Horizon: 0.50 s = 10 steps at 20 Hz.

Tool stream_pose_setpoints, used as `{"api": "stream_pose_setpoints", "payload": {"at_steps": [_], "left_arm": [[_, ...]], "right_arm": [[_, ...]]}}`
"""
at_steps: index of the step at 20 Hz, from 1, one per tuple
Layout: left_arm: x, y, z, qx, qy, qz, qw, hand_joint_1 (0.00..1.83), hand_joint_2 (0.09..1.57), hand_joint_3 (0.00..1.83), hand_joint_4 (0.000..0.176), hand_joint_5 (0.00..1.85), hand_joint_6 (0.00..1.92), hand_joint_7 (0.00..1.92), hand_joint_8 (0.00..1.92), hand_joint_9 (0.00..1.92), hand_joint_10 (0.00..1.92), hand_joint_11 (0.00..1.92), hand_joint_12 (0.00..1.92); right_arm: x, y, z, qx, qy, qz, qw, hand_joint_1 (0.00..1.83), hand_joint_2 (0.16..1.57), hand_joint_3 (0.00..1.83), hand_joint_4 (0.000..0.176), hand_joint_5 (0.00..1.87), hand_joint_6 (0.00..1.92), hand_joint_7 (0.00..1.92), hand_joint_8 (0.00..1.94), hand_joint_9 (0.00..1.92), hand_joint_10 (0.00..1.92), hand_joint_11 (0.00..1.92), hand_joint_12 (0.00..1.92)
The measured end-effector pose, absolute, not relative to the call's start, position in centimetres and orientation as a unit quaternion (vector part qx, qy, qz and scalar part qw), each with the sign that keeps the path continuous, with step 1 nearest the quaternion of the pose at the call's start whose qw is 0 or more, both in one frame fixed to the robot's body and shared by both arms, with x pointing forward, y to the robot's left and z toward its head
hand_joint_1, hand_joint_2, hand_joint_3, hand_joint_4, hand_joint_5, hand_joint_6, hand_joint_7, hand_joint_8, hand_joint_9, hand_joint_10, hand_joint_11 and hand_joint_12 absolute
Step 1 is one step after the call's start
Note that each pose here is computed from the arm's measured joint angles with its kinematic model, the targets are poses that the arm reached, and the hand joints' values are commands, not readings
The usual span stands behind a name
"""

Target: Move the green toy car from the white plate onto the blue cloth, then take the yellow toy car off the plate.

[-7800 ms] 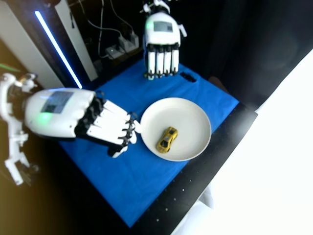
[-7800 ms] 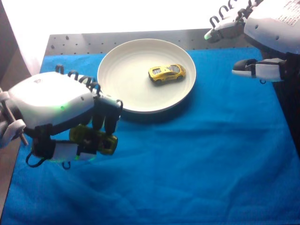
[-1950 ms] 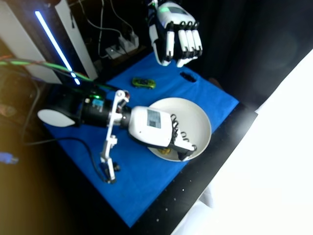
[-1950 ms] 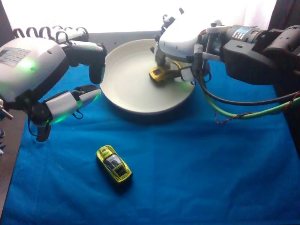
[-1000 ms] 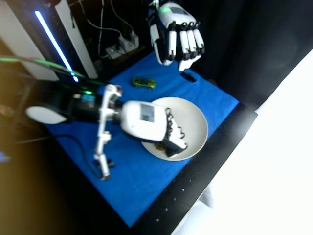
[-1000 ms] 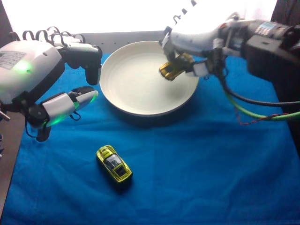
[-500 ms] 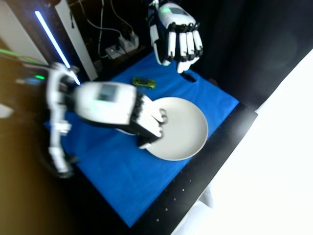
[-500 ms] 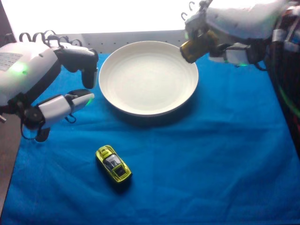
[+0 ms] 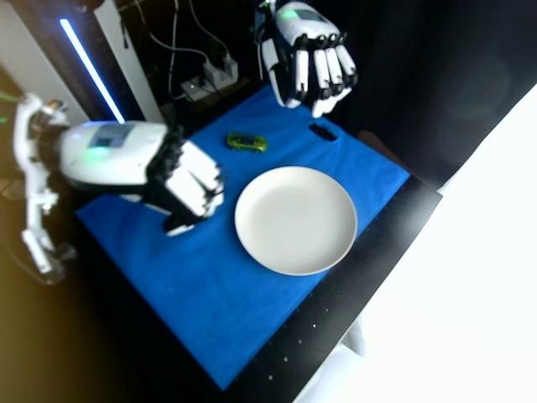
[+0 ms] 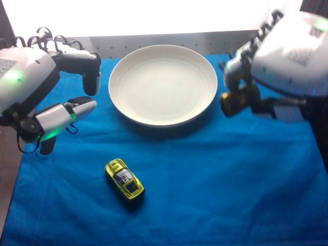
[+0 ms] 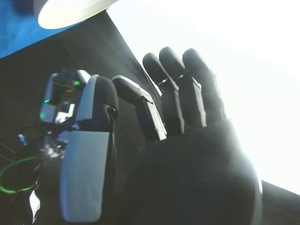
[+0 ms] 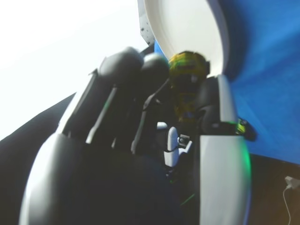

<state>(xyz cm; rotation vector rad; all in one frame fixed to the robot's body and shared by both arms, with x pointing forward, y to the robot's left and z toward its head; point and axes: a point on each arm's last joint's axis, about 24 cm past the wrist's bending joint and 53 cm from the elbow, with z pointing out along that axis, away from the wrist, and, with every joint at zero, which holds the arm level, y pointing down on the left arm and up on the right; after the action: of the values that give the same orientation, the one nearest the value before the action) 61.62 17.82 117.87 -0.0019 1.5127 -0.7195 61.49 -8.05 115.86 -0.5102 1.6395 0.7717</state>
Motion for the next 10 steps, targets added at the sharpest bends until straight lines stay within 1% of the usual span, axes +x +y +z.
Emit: {"api": "stream_pose_setpoints", "payload": {"at_steps": [1,2,3,4,5,6,7,8,9,10], "left_arm": [[61.6,17.9,117.9,-0.001,0.67,-0.319,0.67,0.86,1.27,0.0,0.176,0.68,1.43,0.66,0.51,0.44,0.95,0.16,1.65],[61.6,17.9,117.9,-0.001,0.671,-0.319,0.67,0.86,1.26,0.0,0.176,0.68,1.42,0.66,0.53,0.43,1.01,0.19,1.66],[61.6,17.9,117.8,-0.001,0.671,-0.319,0.669,0.85,1.27,0.0,0.176,0.67,1.44,0.65,0.53,0.42,0.95,0.15,1.61],[61.6,17.9,117.8,-0.001,0.672,-0.318,0.669,0.85,1.27,0.0,0.176,0.66,1.45,0.64,0.52,0.42,0.91,0.14,1.57],[61.6,17.9,117.6,-0.001,0.673,-0.317,0.668,0.84,1.28,0.0,0.176,0.66,1.45,0.65,0.52,0.41,0.9,0.08,1.59],[61.6,17.9,117.7,-0.001,0.673,-0.318,0.668,0.84,1.28,0.0,0.176,0.66,1.45,0.63,0.56,0.41,0.96,0.1,1.62],[61.6,17.9,117.7,-0.002,0.672,-0.318,0.669,0.84,1.28,0.0,0.176,0.65,1.47,0.6,0.62,0.41,1.0,0.15,1.61],[61.6,18.0,117.7,-0.002,0.672,-0.317,0.669,0.84,1.28,0.0,0.176,0.65,1.46,0.59,0.64,0.41,1.01,0.15,1.62],[61.5,17.9,117.7,-0.001,0.672,-0.318,0.668,0.85,1.27,0.0,0.176,0.67,1.44,0.58,0.65,0.41,1.01,0.15,1.64],[61.5,17.9,117.7,-0.004,0.673,-0.319,0.668,0.86,1.27,0.0,0.176,0.67,1.44,0.55,0.67,0.37,1.05,0.09,1.69]], "right_arm": [[60.6,-8.1,114.7,-0.223,0.712,0.332,0.577,1.28,1.09,0.01,0.0,1.1,0.53,1.0,1.27,1.17,1.5,1.13,1.78],[59.9,-8.0,113.7,-0.226,0.72,0.332,0.566,1.28,1.1,0.0,0.0,1.14,0.45,0.96,1.33,1.14,1.55,1.13,1.79],[59.2,-8.0,112.3,-0.229,0.73,0.332,0.551,1.29,1.09,0.0,0.0,1.19,0.36,0.99,1.28,1.13,1.4,1.08,1.66],[58.8,-7.9,111.3,-0.223,0.739,0.338,0.539,1.29,1.09,0.0,0.0,1.2,0.34,0.98,1.29,1.09,1.39,1.03,1.65],[58.5,-8.0,110.4,-0.213,0.748,0.344,0.526,1.27,1.12,0.0,0.0,1.1,0.5,0.92,1.37,0.96,1.52,0.93,1.77],[58.3,-8.1,109.3,-0.203,0.757,0.35,0.512,1.27,1.12,0.0,0.0,1.1,0.53,0.91,1.39,0.89,1.55,0.82,1.84],[58.3,-8.2,108.7,-0.189,0.762,0.358,0.505,1.27,1.14,0.0,0.0,1.06,0.59,0.87,1.45,0.93,1.68,0.88,1.91],[58.3,-8.2,108.5,-0.187,0.763,0.359,0.504,1.26,1.15,0.0,0.0,1.01,0.67,0.86,1.49,1.0,1.74,0.98,1.91],[58.2,-8.1,108.4,-0.186,0.763,0.361,0.502,1.27,1.12,0.0,0.0,1.02,0.72,0.97,1.29,0.94,1.49,0.87,1.72],[58.1,-8.0,108.2,-0.186,0.764,0.362,0.5,1.19,1.11,0.01,0.0,0.98,0.93,0.84,1.07,0.85,1.25,0.75,1.56]]}}
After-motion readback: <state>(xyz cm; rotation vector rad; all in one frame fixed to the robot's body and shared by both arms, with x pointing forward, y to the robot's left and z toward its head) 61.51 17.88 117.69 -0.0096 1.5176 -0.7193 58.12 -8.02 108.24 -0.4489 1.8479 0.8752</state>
